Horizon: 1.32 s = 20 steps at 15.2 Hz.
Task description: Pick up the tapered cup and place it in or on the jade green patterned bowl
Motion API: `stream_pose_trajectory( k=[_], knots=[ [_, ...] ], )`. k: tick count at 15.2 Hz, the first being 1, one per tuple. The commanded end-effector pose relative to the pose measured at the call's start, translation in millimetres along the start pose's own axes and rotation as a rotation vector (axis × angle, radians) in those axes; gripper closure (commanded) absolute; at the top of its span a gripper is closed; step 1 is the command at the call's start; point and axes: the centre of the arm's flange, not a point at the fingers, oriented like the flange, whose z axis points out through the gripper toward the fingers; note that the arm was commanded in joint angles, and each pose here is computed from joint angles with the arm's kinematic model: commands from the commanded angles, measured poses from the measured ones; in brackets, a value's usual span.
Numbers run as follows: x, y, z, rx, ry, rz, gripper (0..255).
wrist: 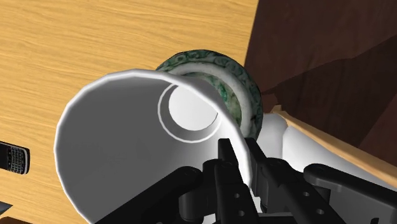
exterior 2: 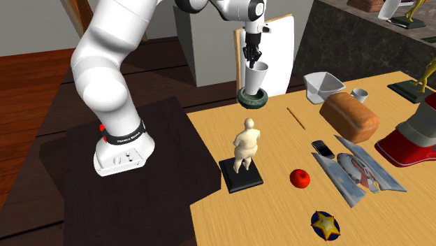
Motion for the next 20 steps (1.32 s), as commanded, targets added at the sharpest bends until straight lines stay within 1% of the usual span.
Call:
stream_pose_trajectory(
  k=[1,9,10,15,19,20],
  knots=[
    [0.7,-1.4,10.5,0.000,0.001,0.000,255],
    [0.7,-1.5,11.4,0.000,0.001,0.000,255],
    [0.7,-1.6,11.4,0.000,0.001,0.000,0],
    [0.8,-1.5,11.4,0.000,0.001,0.000,0],
    [0.7,-1.5,-38.6,0.000,0.001,0.000,0],
    [0.7,-1.5,-38.6,0.000,0.001,0.000,0]
  ],
)
